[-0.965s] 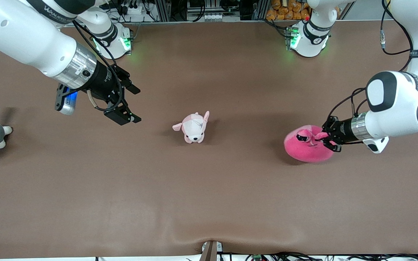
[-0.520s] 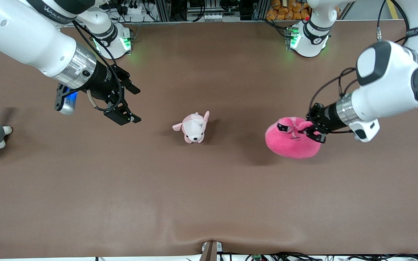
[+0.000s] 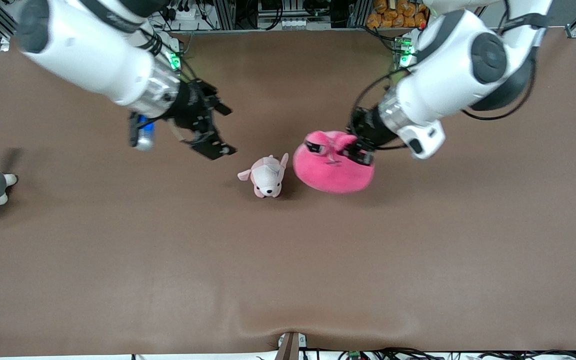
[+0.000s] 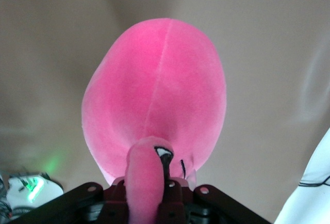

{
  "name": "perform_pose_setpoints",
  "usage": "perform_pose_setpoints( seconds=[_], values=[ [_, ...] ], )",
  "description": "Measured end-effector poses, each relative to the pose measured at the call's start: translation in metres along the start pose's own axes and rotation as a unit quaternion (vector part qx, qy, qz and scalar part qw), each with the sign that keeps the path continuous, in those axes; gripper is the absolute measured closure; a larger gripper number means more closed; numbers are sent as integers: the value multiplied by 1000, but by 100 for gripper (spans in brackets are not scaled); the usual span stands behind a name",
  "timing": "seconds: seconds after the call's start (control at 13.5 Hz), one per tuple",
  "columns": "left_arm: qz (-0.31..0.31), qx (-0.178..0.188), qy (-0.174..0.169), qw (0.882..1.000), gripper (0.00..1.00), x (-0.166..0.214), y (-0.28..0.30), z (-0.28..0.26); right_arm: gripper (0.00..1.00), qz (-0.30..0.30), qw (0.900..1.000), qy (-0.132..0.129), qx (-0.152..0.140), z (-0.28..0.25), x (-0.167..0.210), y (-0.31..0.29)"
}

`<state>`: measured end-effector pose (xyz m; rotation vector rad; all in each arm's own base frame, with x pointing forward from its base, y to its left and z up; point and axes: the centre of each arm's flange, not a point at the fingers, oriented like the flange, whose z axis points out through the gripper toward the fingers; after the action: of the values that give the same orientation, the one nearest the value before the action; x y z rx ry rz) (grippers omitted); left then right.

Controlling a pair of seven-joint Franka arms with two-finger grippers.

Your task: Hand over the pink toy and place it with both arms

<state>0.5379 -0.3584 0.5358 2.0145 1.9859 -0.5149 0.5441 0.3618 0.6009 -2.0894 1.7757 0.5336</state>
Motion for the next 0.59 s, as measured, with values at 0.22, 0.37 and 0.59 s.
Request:
perform_pose_setpoints(
  seconds=[0.22,0.37,0.59],
  values=[
    [-8,14,-6,1000,88,-23,-10,25,0,11,1000,6,-22,53,-35,12],
    [-18,20,-12,1000,88,-35,-15,40,0,14,999,31,-41,93,-42,16],
    [-23,22,-16,999,88,-45,-20,49,31,6,996,70,-45,127,-41,16]
  ],
)
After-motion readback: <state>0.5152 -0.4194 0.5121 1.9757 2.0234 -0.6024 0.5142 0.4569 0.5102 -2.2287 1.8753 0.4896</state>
